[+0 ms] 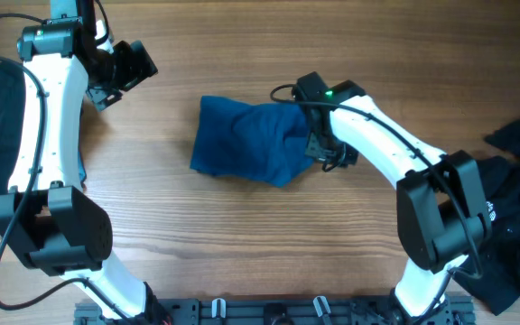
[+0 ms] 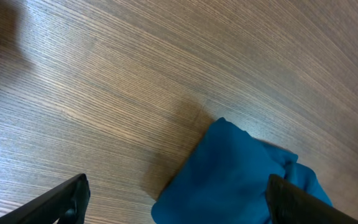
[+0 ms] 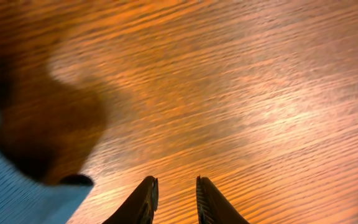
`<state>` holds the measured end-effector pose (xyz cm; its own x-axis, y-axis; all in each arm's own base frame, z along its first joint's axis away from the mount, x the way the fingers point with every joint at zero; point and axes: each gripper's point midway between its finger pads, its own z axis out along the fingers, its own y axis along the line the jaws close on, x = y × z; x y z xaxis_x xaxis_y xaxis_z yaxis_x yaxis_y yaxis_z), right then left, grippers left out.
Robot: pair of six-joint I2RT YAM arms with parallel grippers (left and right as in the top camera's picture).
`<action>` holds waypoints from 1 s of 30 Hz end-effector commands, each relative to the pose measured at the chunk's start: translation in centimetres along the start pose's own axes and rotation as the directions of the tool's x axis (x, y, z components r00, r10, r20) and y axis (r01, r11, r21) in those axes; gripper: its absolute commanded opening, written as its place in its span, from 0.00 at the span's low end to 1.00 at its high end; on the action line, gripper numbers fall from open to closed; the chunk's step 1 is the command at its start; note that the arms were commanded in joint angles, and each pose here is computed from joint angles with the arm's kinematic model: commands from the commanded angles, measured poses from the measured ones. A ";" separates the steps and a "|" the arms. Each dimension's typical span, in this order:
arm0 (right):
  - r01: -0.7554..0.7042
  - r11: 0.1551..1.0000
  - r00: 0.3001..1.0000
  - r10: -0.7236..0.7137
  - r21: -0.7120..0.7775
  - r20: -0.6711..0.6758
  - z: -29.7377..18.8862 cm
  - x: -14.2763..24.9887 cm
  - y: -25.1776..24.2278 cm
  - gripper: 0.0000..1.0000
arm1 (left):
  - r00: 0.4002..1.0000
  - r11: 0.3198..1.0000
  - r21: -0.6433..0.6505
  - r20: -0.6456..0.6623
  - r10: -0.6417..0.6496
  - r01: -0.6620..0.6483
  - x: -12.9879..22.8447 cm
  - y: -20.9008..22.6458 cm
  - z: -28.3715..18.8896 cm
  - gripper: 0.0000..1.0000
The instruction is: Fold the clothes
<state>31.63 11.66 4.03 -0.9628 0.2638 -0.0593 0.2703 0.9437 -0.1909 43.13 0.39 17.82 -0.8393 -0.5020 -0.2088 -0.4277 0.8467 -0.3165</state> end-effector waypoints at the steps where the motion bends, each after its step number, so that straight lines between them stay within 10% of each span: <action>1: 0.070 0.992 0.997 -0.068 -0.106 0.028 -2.3 -0.2 1.1 0.26 | 0.998 0.998 0.022 -0.012 0.062 -0.061 0.5 -1.2 0.6 0.91; 5: 0.168 0.936 0.982 -0.130 -0.311 0.139 -6.4 -1.1 3.9 0.28 | 0.985 0.984 0.047 0.001 0.172 -0.172 1.1 -3.7 1.3 0.91; 12: 0.467 0.561 0.882 -0.358 -0.683 0.308 -12.9 0.9 11.3 0.43 | 0.951 0.950 0.075 -0.037 0.306 -0.303 3.2 -8.0 6.2 0.92; 21: 0.398 0.630 0.893 -0.431 -0.667 0.127 -6.8 2.5 11.9 0.44 | 0.884 0.901 0.036 -0.177 0.432 -0.432 7.5 -9.2 15.1 0.93; 30: 0.378 0.806 0.896 -0.442 -0.456 -0.039 1.0 2.7 9.1 0.43 | 0.829 0.851 -0.232 -0.446 0.337 -0.471 11.3 -0.6 19.4 0.96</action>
<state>31.06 23.15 3.10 -0.9828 -0.1710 0.0702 -0.1261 0.8978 0.4220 42.89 -12.99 0.45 -0.9983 -0.0544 0.0197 -0.0566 0.9888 -0.1381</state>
